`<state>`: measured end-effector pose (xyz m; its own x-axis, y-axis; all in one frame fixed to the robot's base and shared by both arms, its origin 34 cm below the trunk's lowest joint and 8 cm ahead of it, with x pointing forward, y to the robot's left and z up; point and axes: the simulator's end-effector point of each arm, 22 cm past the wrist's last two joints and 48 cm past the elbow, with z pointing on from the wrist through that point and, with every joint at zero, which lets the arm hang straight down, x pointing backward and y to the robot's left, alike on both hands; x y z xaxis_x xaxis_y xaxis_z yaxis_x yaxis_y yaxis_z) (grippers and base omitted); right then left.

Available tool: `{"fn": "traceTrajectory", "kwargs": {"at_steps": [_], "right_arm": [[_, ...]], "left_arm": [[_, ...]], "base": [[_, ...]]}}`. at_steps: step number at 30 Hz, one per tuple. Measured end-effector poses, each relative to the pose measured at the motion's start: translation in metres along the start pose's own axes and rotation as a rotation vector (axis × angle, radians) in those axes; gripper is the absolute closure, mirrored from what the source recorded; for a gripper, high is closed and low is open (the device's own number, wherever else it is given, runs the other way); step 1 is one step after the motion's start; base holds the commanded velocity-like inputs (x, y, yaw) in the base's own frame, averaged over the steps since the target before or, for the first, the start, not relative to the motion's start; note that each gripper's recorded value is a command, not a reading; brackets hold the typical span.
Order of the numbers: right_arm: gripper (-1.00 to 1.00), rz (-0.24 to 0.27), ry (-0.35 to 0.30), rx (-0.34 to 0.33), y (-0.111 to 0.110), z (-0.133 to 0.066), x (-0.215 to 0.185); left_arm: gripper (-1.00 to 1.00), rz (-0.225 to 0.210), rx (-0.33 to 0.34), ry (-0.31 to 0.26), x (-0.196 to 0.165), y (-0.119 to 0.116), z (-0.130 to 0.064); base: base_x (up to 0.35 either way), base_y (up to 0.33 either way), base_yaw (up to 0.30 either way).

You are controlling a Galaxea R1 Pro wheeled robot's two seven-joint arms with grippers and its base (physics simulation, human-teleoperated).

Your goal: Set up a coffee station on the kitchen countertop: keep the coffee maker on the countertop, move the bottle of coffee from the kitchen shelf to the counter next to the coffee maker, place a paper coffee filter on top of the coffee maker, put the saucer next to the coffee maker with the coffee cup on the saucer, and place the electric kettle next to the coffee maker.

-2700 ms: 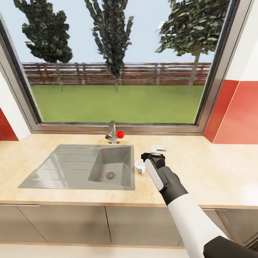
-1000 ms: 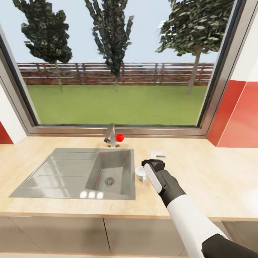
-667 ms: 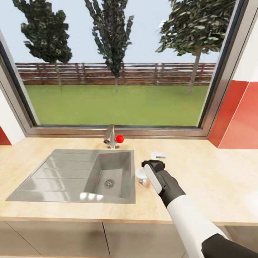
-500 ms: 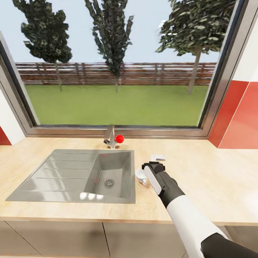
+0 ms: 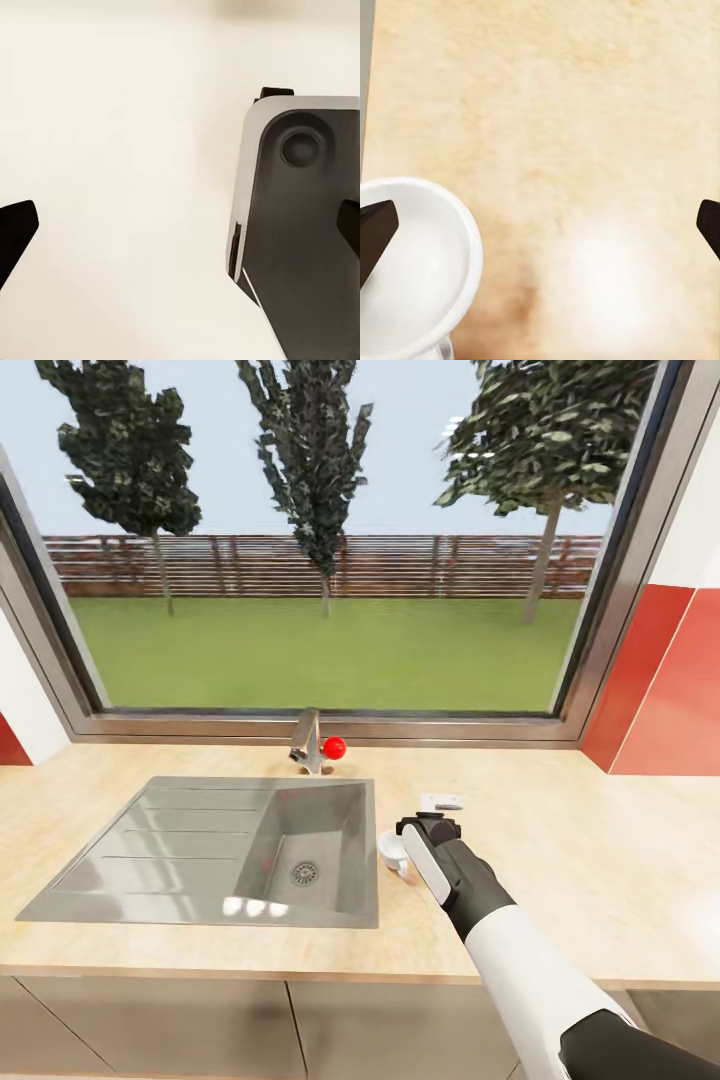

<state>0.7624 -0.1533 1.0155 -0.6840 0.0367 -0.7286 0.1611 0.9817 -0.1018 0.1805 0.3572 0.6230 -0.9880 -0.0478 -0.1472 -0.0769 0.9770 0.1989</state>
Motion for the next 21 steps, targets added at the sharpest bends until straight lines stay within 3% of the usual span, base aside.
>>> {"fn": "traceTrajectory", "kwargs": {"at_steps": [21], "right_arm": [[-1.0, -0.011, 0.029, 0.011, -0.002, 0.006, 0.013]], "left_arm": [[-1.0, 0.0, 0.0, 0.001, 0.0, 0.0, 0.0]], "base": [[0.019, 0.015, 0.0]]}}
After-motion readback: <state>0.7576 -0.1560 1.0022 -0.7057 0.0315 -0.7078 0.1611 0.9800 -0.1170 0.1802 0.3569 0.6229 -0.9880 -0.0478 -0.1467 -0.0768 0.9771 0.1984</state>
